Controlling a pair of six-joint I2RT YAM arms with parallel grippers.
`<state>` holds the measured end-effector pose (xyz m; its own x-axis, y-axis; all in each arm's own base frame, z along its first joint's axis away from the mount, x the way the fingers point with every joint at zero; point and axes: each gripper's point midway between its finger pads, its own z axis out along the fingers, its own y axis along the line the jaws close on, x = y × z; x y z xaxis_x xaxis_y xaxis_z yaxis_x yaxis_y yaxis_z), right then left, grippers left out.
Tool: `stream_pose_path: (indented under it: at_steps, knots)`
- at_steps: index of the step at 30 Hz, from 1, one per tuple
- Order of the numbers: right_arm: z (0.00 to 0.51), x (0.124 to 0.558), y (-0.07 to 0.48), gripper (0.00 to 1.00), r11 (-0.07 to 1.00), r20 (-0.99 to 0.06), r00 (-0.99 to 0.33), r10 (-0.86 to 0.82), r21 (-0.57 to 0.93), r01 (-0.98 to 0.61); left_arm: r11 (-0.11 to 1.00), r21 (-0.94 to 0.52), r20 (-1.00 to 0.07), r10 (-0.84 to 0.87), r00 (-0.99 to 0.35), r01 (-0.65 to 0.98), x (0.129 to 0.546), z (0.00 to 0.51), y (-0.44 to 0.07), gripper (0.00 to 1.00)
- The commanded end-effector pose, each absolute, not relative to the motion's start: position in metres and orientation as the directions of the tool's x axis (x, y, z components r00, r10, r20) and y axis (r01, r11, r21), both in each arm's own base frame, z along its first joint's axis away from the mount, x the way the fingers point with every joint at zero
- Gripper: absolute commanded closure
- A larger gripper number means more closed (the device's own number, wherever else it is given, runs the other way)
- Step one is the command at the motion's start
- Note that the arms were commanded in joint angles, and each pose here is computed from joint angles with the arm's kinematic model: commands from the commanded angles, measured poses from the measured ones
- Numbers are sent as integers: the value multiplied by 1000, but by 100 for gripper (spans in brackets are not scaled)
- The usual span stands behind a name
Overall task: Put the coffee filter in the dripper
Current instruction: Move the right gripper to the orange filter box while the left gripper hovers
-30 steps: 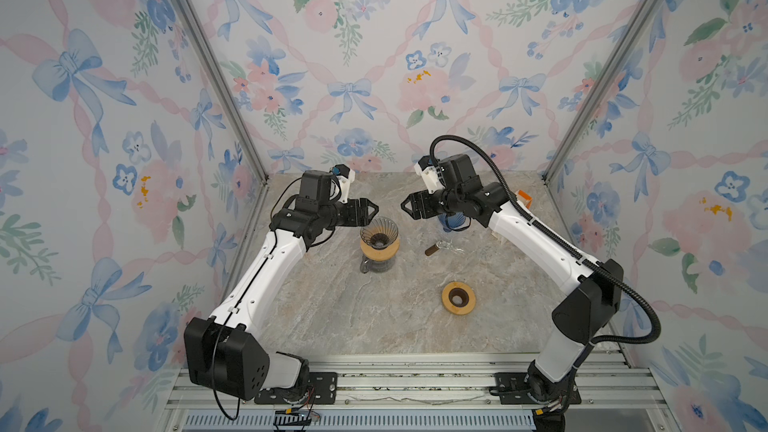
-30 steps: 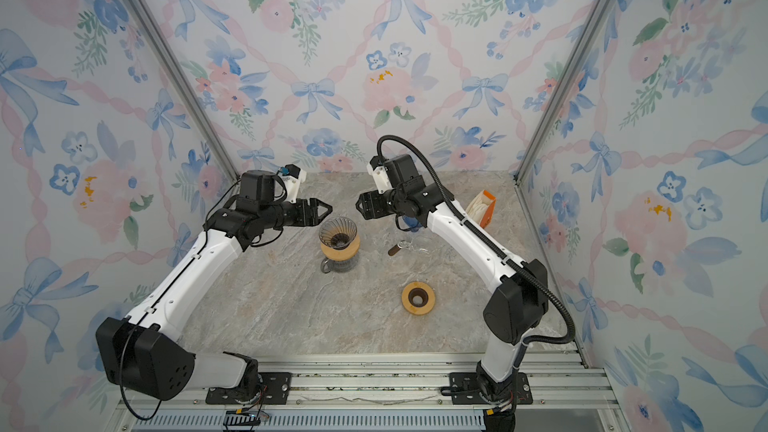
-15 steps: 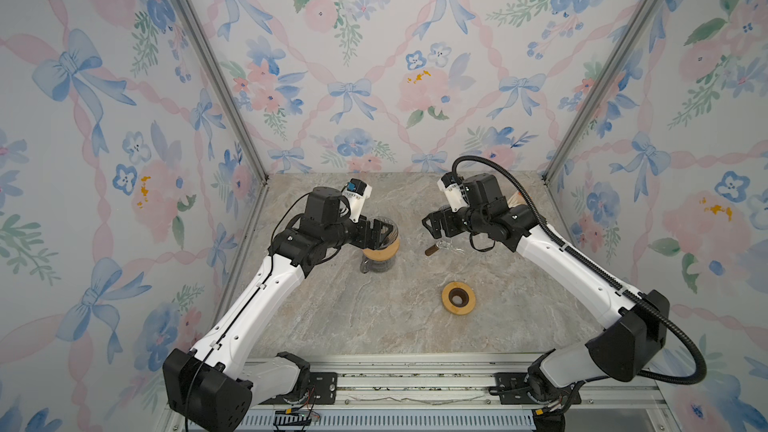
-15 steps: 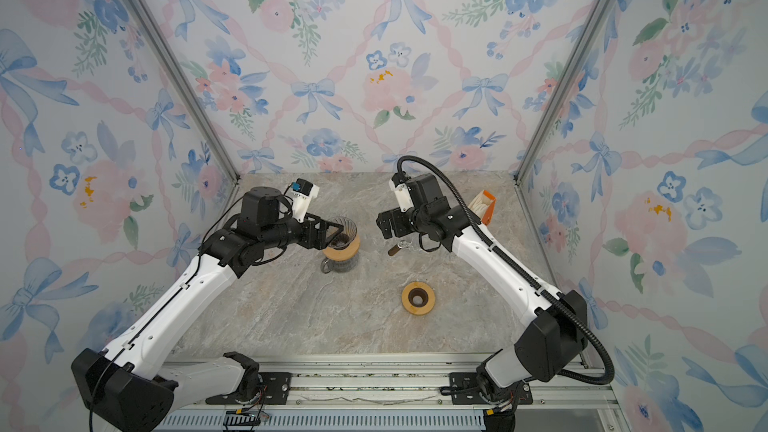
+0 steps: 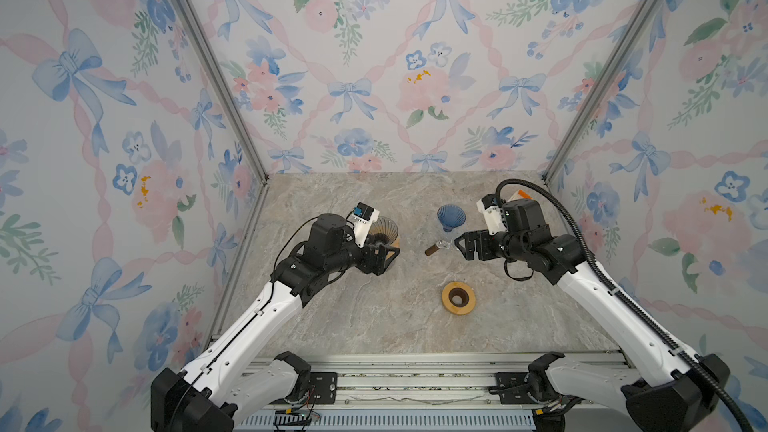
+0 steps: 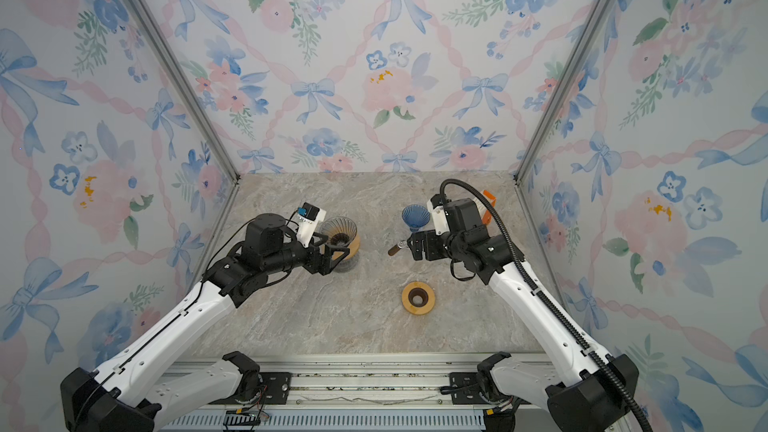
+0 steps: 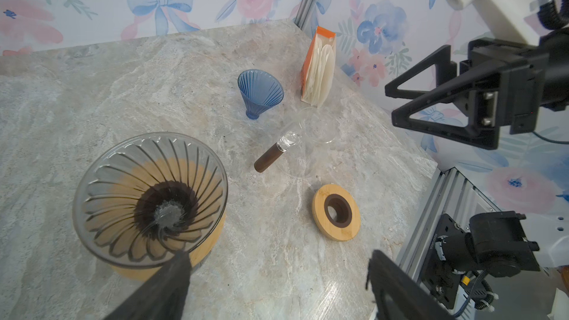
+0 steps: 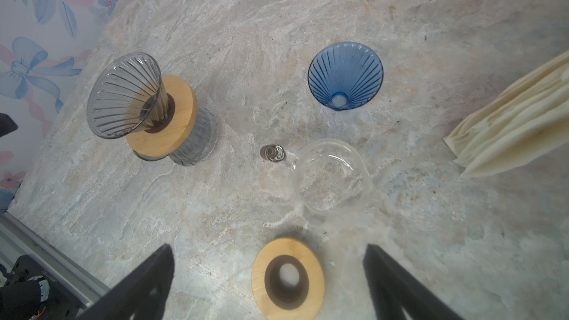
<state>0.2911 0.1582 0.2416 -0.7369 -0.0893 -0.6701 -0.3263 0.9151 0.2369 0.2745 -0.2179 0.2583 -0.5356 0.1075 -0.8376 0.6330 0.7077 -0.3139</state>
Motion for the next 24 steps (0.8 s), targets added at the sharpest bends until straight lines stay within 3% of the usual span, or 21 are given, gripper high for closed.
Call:
stream_pose_path:
  at_steps: [1, 6, 14, 24]
  knots:
    - [228, 278, 136, 2, 946, -618, -783, -76, 204, -252, 703, -314, -861, 72, -504, 638, 275, 270, -219, 9]
    - [225, 290, 84, 3, 990, -628, -778, 37, 128, -55, 707, -315, -863, 63, -501, 633, 278, 267, -223, 9]
    - [217, 323, 25, 24, 972, -627, -743, 234, 158, 172, 694, -325, -873, 41, -486, 643, 283, 268, -233, 7]
    - [167, 381, 2, 56, 945, -560, -762, 326, 171, 279, 706, -337, -863, 33, -504, 623, 294, 262, -237, 2]
